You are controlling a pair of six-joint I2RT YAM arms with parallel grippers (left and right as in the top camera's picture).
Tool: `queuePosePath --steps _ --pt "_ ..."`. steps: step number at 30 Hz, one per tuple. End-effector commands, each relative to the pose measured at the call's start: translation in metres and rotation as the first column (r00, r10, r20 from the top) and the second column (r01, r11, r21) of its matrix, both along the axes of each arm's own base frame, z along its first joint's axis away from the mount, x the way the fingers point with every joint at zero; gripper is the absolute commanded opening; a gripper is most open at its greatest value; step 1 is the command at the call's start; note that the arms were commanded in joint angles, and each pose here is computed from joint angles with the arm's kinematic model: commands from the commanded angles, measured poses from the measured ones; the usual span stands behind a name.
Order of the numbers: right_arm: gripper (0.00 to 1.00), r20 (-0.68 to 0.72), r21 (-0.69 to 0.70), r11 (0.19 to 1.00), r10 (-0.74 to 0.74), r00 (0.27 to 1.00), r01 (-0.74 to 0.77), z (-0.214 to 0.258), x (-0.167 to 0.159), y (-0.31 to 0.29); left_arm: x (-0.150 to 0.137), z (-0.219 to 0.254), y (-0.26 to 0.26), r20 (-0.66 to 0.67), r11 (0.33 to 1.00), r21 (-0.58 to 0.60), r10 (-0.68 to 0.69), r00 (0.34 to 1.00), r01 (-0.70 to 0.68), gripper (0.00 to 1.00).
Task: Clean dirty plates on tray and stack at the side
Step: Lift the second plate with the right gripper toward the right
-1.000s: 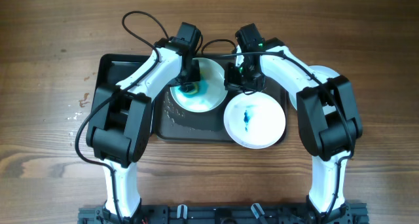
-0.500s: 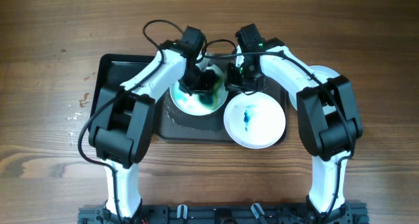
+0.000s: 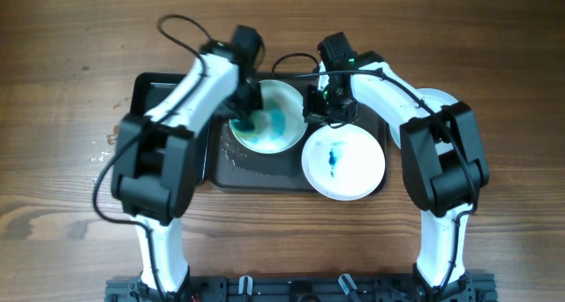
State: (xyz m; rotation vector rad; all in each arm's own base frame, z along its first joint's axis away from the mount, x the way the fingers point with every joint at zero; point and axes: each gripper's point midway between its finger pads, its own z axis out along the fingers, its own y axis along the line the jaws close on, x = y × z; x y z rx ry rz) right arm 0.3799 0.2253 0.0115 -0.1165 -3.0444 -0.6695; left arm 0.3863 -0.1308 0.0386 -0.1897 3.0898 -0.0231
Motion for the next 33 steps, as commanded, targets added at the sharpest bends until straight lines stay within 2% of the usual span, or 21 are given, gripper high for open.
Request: queuePosePath --steps 1,5,9,13,16,22,26,29,31,33 --pt "0.04 0.022 -0.025 0.999 0.031 0.999 -0.03 -0.003 0.002 -0.004 0.028 0.08 0.041 0.166 0.993 -0.01 0.12 0.979 -0.12 0.04" --pt "0.05 0.087 -0.064 0.995 0.086 0.992 -0.081 0.008 0.006 -0.006 0.022 0.104 0.091 0.176 0.972 -0.013 0.233 0.956 -0.234 0.04" --pt "0.04 0.21 -0.195 0.977 0.125 0.97 -0.084 0.035 0.012 -0.008 0.013 0.103 0.128 0.14 0.949 0.001 0.312 0.94 -0.316 0.04" --pt "0.04 0.399 -0.421 0.907 0.197 0.895 -0.012 0.084 0.018 -0.014 0.013 0.103 0.144 0.138 0.936 0.003 0.347 0.928 -0.351 0.04" --pt "0.04 0.5 -0.531 0.845 0.252 0.829 0.064 0.118 0.017 -0.015 0.014 0.103 0.144 0.141 0.936 0.002 0.348 0.927 -0.352 0.04" --pt "0.04 0.64 -0.705 0.642 0.396 0.658 0.3 0.19 0.003 -0.022 0.013 0.103 0.141 0.137 0.937 -0.009 0.346 0.928 -0.348 0.04" --pt "0.04 0.626 -0.777 0.496 0.542 0.56 0.388 0.222 -0.012 -0.013 0.014 0.103 0.141 0.137 0.937 -0.01 0.347 0.928 -0.349 0.04" --pt "0.04 0.631 -0.754 0.351 0.623 0.462 0.555 0.264 -0.027 -0.009 0.014 0.103 0.141 0.137 0.937 -0.009 0.346 0.928 -0.348 0.04" --pt "0.04 0.624 -0.725 0.293 0.663 0.414 0.623 0.284 -0.039 -0.002 0.013 0.103 0.141 0.137 0.937 -0.009 0.347 0.928 -0.349 0.04" --pt "0.04 0.604 -0.739 0.289 0.684 0.408 0.609 0.286 -0.041 0.006 0.013 0.103 0.141 0.136 0.937 -0.011 0.347 0.928 -0.348 0.04"
